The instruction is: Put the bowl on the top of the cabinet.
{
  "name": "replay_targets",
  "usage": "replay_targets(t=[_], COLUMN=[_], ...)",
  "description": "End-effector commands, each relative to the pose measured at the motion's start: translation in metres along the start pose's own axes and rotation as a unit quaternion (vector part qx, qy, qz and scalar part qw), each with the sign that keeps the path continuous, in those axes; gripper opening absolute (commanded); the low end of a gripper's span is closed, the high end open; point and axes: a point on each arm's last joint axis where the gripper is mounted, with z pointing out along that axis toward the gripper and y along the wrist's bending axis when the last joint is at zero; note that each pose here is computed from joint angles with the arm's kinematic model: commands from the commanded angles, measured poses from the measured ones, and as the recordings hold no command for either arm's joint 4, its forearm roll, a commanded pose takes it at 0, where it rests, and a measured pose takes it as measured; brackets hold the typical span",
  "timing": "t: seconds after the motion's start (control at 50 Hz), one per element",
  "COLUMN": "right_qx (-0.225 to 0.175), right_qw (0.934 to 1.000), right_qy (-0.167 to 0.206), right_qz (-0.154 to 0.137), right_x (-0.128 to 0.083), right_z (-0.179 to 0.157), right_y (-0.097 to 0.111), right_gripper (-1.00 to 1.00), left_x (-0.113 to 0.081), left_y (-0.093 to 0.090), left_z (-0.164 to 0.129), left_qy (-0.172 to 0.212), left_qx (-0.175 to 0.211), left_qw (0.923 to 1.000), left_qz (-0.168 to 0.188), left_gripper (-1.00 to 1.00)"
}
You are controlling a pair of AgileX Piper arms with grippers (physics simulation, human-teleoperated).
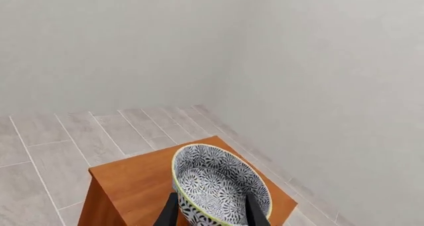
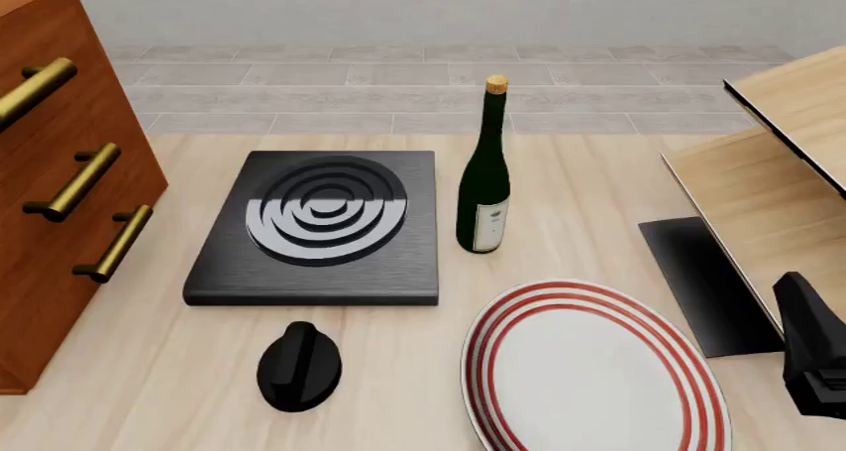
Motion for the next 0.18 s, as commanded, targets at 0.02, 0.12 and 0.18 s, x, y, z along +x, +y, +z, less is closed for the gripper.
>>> replay_targets(t=[0.02,0.12,0.18], right_qx=[0.0,0.0,0.0], right_qw=[1.0,1.0,1.0], right_qy=[0.0,0.0,0.0], right_qz=[0.0,0.0,0.0], right_x=[0.0,0.0,0.0], right_z=[0.0,0.0,0.0], right_y=[0.0,0.0,0.0], right_gripper=[1.0,1.0,1.0], left_x=[-0.004,-0.006,-0.007], left_y=[-0.003,-0.006,-0.007], left_z=[-0.012,-0.02,-0.024], left_qy=[-0.007,-0.01,-0.012], left_qx=[0.009,0.017,0.021], left_qw=[0.9999,0.9998,0.9997], left_qz=[-0.002,-0.001,-0.003], left_gripper=[1.0,1.0,1.0])
